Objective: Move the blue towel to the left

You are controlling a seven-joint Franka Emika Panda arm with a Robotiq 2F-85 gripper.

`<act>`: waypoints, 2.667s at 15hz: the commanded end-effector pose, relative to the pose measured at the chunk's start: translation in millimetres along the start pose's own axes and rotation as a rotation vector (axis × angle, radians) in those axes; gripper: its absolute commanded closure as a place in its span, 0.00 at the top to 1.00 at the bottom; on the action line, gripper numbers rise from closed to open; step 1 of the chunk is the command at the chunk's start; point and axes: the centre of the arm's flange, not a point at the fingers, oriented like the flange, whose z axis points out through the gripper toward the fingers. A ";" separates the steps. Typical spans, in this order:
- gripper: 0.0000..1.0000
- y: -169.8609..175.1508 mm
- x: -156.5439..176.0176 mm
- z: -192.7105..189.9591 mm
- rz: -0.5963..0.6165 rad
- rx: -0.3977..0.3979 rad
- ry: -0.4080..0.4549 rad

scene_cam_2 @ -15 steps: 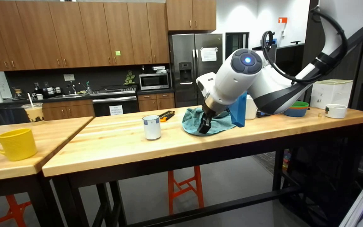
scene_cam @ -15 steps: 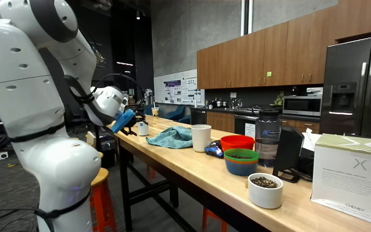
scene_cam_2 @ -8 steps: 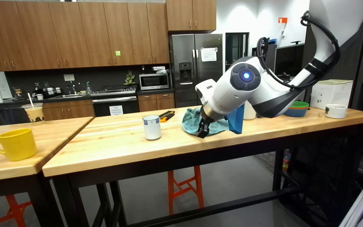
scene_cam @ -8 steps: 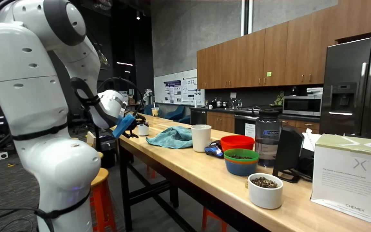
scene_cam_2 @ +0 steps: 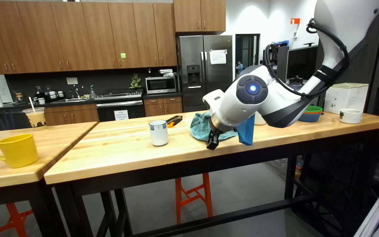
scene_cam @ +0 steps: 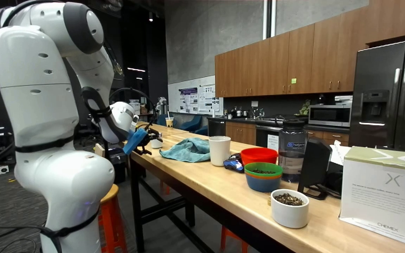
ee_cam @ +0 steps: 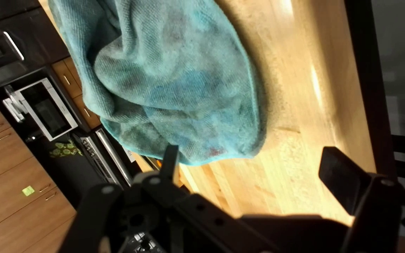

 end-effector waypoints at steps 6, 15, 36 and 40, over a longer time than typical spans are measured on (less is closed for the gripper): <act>1.00 0.7 -1.7 14.1 -0.005 -0.052 0.010; 0.68 6.8 10.4 22.9 -0.015 -0.075 0.059; 0.00 70.5 44.8 19.8 -0.049 -0.129 0.200; 0.09 75.2 53.1 13.9 -0.037 -0.082 0.214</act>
